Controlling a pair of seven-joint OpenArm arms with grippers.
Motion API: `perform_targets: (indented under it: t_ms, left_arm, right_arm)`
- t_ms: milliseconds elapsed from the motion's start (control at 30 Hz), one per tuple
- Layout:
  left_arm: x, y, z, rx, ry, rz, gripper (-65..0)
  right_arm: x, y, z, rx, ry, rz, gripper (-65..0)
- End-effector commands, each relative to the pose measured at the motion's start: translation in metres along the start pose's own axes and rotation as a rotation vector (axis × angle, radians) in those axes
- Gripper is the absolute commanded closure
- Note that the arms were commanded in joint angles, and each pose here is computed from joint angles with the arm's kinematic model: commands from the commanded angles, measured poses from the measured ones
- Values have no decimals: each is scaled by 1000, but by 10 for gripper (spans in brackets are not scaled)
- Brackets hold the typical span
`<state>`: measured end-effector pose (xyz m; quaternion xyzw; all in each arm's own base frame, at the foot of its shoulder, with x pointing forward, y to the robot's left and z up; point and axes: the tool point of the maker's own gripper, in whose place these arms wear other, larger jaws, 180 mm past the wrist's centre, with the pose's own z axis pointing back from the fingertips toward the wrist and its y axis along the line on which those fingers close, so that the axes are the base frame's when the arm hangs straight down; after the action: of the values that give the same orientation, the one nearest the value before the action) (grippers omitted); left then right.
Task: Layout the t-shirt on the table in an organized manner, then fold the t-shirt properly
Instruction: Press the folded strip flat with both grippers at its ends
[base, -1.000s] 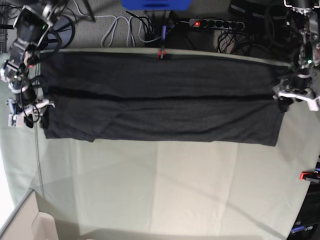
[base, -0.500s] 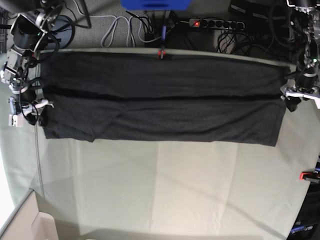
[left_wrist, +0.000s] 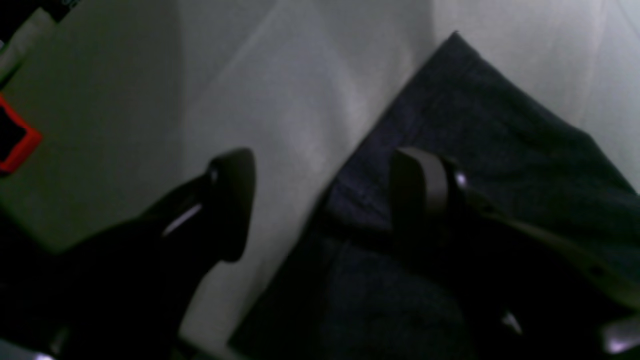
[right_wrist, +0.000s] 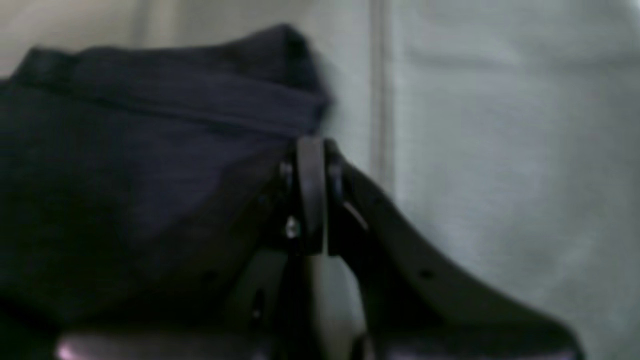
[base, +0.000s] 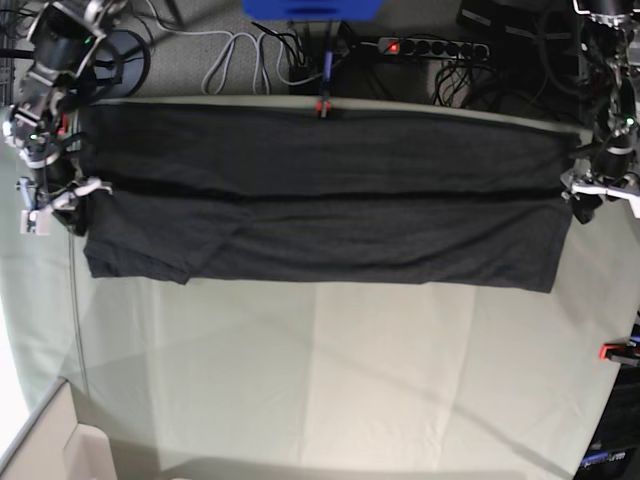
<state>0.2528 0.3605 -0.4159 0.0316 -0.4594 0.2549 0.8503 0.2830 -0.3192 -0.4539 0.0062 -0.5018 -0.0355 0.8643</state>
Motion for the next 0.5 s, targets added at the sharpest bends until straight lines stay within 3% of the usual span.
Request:
perform_targets:
  t_ms: [0,267,467]
  left_arm:
    - [20,0,-1,-6,-53,-13,-408]
    - [23,0,0,-9,-59,-10,-409]
    - [25,-2,0,-13,-64,-10,-410]
  right_arm:
    - [19,-4,3,0,-64,9,0]
    - [21,20,24,10,-97,53,0]
    - [5,27,32,18,-67,45,0]
